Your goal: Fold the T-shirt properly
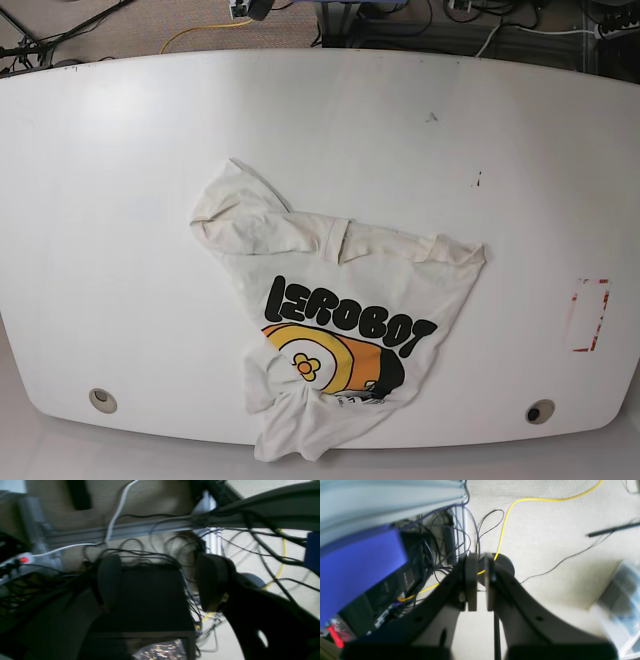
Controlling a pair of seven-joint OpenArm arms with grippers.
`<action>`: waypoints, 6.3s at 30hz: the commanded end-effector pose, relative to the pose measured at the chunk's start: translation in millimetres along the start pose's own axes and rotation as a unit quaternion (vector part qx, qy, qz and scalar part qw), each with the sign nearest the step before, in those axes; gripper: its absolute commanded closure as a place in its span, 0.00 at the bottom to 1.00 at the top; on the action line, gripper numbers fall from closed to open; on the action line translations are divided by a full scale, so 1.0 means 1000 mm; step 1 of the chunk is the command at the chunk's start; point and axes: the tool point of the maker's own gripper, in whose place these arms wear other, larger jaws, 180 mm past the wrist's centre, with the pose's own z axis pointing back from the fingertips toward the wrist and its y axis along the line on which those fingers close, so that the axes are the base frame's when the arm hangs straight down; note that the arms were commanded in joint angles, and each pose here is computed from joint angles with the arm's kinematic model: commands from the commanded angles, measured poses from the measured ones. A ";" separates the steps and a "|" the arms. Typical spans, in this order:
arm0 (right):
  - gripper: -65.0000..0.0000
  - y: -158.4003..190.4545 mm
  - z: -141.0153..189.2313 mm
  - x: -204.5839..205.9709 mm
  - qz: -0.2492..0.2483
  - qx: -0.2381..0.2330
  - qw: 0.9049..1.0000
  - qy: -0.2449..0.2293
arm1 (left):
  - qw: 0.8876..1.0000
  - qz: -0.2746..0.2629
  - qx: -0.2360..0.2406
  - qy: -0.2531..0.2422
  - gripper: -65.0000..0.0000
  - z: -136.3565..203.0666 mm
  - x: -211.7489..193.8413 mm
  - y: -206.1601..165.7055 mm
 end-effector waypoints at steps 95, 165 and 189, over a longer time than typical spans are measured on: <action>0.54 0.120 0.170 0.433 0.410 0.031 0.853 -0.321 | 0.947 -0.063 0.023 -0.314 0.13 0.182 0.211 0.023; 1.00 0.140 0.209 0.433 0.432 0.067 0.821 -0.366 | 0.928 -0.084 0.026 -0.361 0.13 0.176 0.248 0.030; 1.00 -0.010 0.284 0.457 0.311 -0.101 0.840 -0.432 | 0.907 -0.081 0.096 -0.401 0.12 0.169 0.324 0.072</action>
